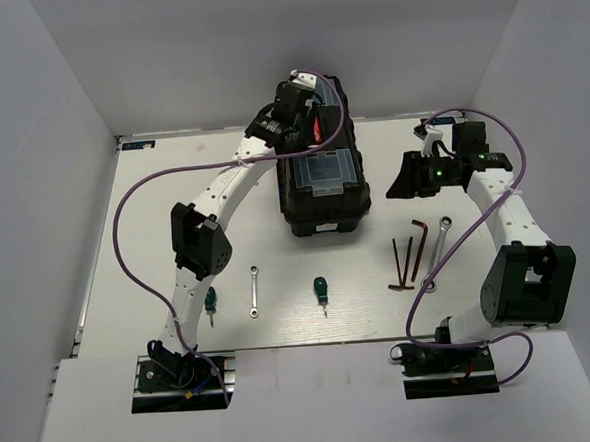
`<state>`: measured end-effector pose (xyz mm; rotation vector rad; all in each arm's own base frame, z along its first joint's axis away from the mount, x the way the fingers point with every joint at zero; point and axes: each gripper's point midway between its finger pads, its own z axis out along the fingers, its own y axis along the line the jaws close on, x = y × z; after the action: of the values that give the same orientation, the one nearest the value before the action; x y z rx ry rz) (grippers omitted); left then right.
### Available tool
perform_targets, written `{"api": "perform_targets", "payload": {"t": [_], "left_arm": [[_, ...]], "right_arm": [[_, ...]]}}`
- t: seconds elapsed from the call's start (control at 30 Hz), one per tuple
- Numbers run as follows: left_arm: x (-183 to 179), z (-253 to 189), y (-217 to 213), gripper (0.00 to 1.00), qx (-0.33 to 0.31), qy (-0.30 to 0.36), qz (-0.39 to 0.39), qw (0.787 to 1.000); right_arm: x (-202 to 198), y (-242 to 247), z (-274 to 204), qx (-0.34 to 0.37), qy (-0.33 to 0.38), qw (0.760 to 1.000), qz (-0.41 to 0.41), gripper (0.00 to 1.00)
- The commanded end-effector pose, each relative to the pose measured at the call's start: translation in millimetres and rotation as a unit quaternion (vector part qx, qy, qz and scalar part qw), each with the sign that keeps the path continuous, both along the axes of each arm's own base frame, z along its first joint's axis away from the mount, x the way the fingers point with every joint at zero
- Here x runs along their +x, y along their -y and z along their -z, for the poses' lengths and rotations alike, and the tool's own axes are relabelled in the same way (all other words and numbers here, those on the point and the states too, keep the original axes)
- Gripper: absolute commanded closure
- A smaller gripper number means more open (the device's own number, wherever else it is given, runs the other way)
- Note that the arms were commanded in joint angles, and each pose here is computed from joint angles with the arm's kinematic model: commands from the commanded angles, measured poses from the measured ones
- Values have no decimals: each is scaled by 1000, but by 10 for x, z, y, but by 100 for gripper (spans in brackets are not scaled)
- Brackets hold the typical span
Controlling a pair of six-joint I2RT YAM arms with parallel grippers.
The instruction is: Sort the tools into containers
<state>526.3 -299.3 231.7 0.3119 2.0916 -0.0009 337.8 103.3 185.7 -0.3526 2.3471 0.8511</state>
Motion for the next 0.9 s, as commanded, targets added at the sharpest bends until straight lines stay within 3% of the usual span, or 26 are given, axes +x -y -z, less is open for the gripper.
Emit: {"api": "perform_targets", "payload": {"t": [0.0, 0.3, 0.53, 0.87], "left_arm": [[-11, -6, -222, 38, 38, 3, -34, 999], [-94, 233, -177, 38, 77, -14, -32, 996], [-151, 403, -464, 37, 152, -18, -93, 984], [-206, -100, -708, 39, 190, 33, -138, 972]], "right_arm": [[-9, -28, -93, 11, 20, 1000, -7, 45], [-39, -54, -95, 19, 19, 1000, -8, 45], [-72, -57, -100, 22, 23, 999, -9, 44], [-106, -78, -84, 28, 24, 999, -11, 44]]}}
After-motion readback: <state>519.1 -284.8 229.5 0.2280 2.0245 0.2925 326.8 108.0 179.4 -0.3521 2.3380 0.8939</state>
